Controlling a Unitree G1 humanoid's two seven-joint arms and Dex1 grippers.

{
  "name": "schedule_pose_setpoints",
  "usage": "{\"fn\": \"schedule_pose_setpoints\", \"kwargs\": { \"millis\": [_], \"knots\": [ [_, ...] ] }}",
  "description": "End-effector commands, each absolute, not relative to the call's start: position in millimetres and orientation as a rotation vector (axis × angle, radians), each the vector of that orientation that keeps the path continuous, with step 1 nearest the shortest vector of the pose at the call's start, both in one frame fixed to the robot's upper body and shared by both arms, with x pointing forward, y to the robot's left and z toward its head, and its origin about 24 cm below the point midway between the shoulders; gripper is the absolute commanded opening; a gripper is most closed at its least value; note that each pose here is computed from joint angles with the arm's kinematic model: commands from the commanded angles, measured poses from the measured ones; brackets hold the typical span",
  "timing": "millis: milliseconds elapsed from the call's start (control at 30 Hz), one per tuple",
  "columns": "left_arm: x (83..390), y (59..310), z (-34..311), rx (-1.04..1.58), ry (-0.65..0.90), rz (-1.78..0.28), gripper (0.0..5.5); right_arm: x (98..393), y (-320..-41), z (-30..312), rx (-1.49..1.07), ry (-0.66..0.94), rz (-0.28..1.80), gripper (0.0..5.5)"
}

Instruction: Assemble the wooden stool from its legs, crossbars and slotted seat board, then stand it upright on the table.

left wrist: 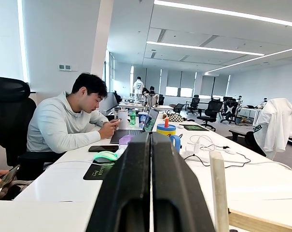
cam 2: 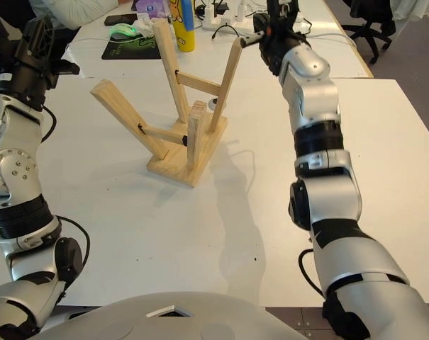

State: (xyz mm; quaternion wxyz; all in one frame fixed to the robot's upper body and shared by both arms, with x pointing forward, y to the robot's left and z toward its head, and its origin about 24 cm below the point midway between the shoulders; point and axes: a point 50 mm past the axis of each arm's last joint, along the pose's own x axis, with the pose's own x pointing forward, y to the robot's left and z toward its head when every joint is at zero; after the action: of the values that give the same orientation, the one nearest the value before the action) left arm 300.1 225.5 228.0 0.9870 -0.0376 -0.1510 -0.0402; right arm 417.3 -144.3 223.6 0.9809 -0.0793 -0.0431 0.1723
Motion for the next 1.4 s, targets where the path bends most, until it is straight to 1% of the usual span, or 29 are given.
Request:
{"fn": "schedule_pose_setpoints", "kwargs": {
  "millis": [33,100,133,267,333,467,633,700,833,900,1067,1133,1233,1300,1367,1400],
  "knots": [
    [296,222,224,-0.081,-0.306,-0.069,0.0,430,-173,249,-0.314,-0.074,0.203,0.01],
    [295,221,223,-0.088,-0.306,-0.067,0.0,430,-186,255,-0.281,-0.075,0.17,0.01],
    [294,221,222,-0.092,-0.305,-0.064,0.0,429,-188,254,-0.267,-0.057,0.19,0.01],
    [294,220,220,-0.098,-0.302,-0.063,0.0,427,-177,245,-0.188,0.003,0.424,0.01],
    [294,219,220,-0.1,-0.302,-0.066,0.0,427,-175,240,-0.237,0.028,0.436,0.01],
    [295,217,222,-0.1,-0.306,-0.071,0.0,427,-156,227,-0.36,0.05,0.501,0.01],
    [296,215,223,-0.1,-0.309,-0.078,0.0,425,-135,220,-0.363,0.019,0.602,0.01],
    [296,216,223,-0.1,-0.307,-0.078,0.0,424,-132,214,-0.384,0.036,0.631,0.01],
    [295,216,222,-0.101,-0.309,-0.074,0.0,422,-133,200,-0.499,0.127,0.671,0.01],
    [295,216,222,-0.102,-0.31,-0.076,0.0,418,-131,199,-0.505,0.152,0.793,0.01],
    [292,219,224,-0.102,-0.323,-0.05,0.0,396,-121,212,-0.444,0.174,1.3,0.01],
    [292,223,228,-0.095,-0.34,-0.028,0.0,387,-119,216,-0.445,0.177,1.446,0.01],
    [289,235,237,-0.076,-0.38,0.028,0.0,364,-113,216,-0.488,0.162,1.638,0.01],
    [286,244,243,-0.07,-0.405,0.068,0.0,334,-104,215,-0.479,0.144,1.773,0.01],
    [284,250,249,-0.063,-0.423,0.089,0.0,296,-97,219,-0.359,0.148,1.943,0.01],
    [284,252,250,-0.06,-0.427,0.095,0.0,286,-95,221,-0.319,0.146,1.987,0.01]
  ]
}}
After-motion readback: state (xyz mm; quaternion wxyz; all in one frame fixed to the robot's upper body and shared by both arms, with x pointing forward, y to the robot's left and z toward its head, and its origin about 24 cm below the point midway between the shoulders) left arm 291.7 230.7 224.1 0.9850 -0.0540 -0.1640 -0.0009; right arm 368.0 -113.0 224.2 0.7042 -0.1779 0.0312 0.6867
